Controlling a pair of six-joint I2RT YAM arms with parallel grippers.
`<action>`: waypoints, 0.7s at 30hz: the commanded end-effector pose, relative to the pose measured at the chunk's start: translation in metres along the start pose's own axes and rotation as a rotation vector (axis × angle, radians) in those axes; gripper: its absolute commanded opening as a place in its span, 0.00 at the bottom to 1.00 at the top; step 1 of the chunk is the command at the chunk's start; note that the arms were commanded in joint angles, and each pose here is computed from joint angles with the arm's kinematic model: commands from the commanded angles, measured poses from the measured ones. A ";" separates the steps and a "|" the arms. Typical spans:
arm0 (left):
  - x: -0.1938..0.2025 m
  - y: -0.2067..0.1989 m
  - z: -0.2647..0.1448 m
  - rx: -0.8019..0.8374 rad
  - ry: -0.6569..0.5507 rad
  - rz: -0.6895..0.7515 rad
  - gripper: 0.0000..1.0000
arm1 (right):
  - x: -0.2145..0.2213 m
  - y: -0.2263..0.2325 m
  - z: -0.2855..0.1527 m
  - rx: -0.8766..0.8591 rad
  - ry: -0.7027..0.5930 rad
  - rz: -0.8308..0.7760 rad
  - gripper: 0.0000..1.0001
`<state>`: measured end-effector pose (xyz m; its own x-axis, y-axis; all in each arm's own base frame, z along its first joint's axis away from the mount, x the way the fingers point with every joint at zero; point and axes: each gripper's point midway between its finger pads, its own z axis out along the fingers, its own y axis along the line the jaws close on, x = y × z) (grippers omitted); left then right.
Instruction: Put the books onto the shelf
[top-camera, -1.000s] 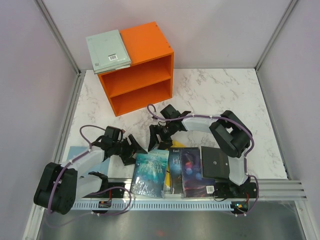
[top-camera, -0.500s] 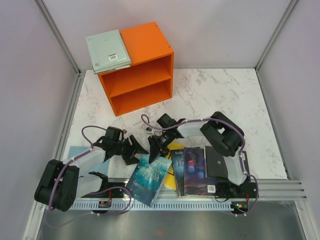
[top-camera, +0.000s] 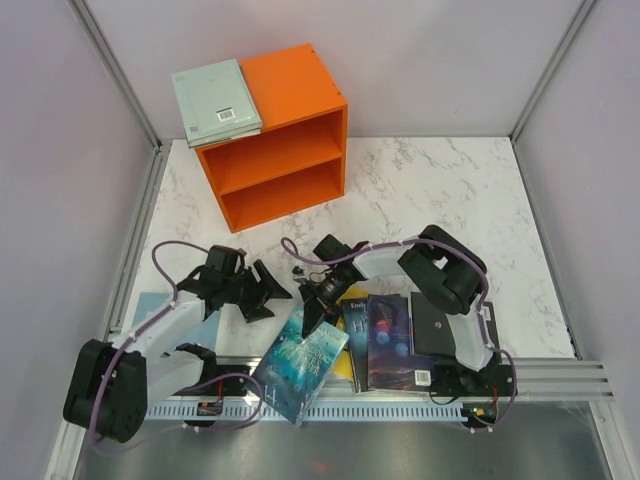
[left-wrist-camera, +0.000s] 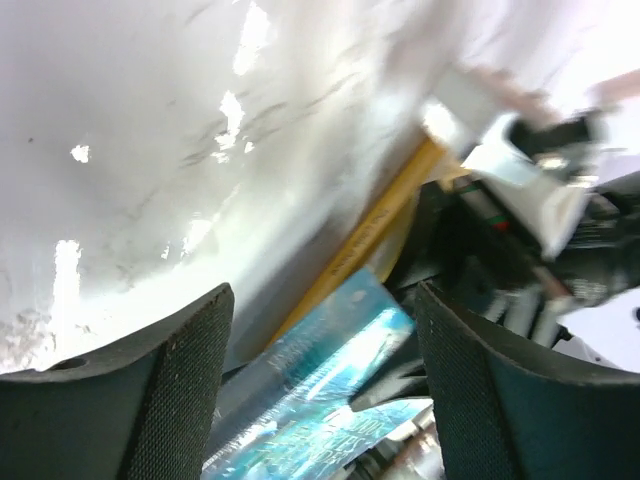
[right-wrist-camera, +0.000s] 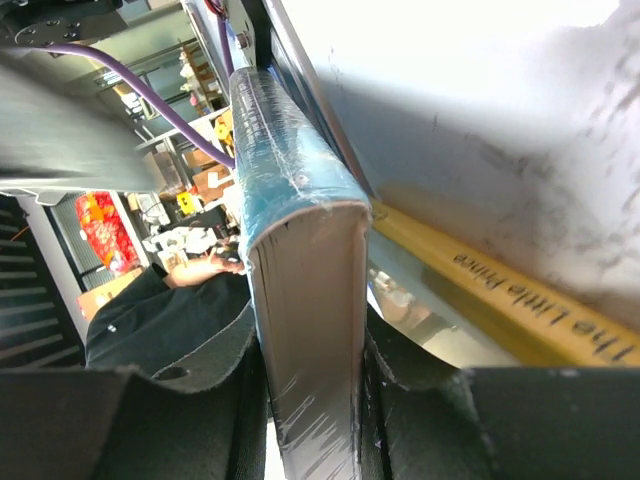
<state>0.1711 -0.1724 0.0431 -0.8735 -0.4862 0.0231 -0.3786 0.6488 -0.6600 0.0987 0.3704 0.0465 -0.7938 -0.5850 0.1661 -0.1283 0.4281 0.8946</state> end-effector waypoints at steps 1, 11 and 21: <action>-0.024 -0.023 -0.024 -0.009 -0.118 0.146 0.77 | 0.002 -0.019 -0.006 0.175 -0.075 0.046 0.00; -0.025 -0.082 -0.059 0.233 -0.183 0.501 0.82 | -0.021 0.124 -0.074 -0.077 -0.197 -0.216 0.00; 0.020 -0.121 -0.087 0.568 -0.067 0.718 0.83 | -0.008 0.173 -0.117 -0.172 -0.252 -0.342 0.00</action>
<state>0.1889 -0.1974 0.1700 -0.8448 -0.2127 -0.4910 0.3107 0.5522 -0.7737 0.1687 0.3711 0.1806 -0.8914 -0.4289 -0.1462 -0.2979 0.3116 0.9023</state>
